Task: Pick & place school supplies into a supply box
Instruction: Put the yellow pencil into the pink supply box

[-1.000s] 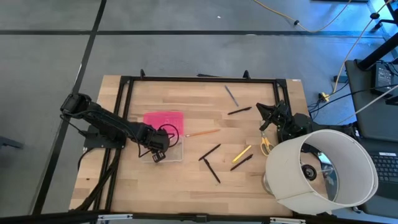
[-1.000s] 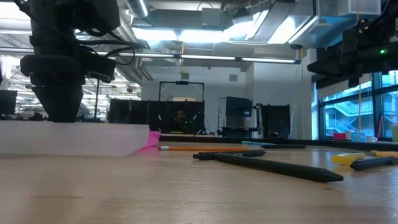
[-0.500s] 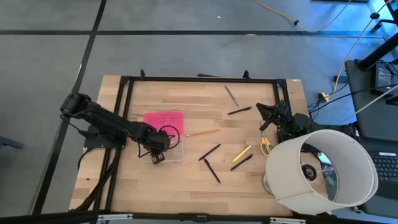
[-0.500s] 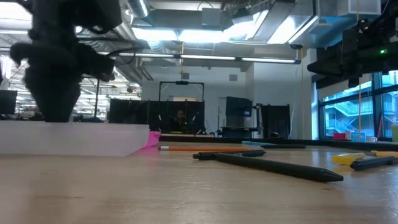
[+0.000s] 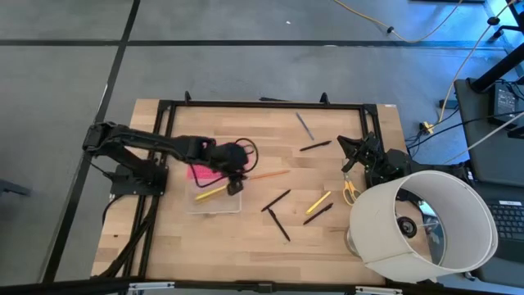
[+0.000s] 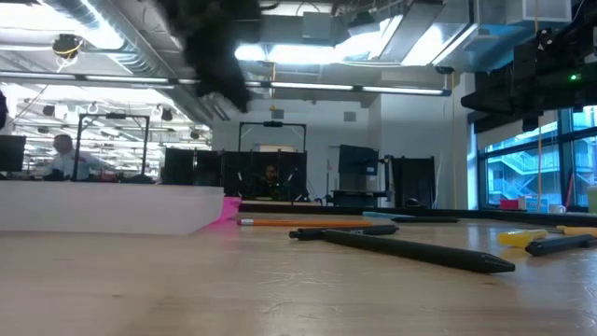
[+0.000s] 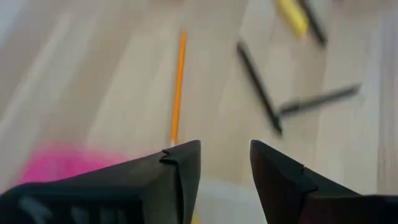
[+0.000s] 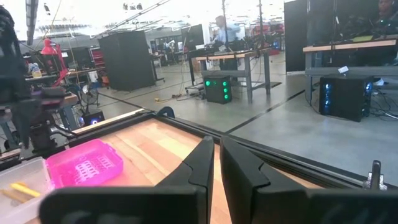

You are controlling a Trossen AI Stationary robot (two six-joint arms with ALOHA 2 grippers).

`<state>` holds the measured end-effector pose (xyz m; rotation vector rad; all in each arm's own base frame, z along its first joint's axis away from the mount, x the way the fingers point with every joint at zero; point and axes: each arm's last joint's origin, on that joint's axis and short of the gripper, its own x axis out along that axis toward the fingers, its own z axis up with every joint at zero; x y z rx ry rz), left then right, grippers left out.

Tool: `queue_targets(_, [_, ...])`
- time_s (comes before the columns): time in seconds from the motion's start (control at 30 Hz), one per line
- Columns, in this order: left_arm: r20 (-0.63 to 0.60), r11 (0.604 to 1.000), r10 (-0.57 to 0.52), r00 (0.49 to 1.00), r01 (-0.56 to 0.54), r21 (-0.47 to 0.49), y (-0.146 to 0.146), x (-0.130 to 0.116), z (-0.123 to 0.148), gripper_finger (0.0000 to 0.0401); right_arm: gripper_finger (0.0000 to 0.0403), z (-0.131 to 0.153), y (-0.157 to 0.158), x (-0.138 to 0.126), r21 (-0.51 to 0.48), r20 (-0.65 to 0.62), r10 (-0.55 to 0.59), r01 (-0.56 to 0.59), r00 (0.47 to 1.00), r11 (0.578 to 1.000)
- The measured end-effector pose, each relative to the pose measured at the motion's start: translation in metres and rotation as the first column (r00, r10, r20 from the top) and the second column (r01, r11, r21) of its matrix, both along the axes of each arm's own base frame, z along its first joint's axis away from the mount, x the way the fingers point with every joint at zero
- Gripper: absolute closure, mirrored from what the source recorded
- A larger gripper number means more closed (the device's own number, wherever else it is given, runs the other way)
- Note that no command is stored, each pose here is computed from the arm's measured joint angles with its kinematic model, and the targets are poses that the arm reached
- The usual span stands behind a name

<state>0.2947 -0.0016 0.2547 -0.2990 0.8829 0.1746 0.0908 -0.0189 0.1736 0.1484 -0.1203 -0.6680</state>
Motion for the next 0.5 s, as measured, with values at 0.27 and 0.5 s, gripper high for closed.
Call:
queue_targets(0.27, [-0.083, 0.999, -0.040, 0.996, 0.040, -0.010, 0.028, 0.046, -0.025, 0.0244, 0.0369, 0.000, 0.000, 0.000, 0.001, 0.000, 0.000, 0.000, 1.000, 1.000])
queue_targets(0.5, [-0.155, 0.996, -0.087, 0.984, 0.086, -0.012, 0.037, 0.070, -0.041, 0.0245, 0.0369, 0.000, 0.000, 0.000, 0.003, 0.001, 0.000, 0.000, 1.000, 1.000])
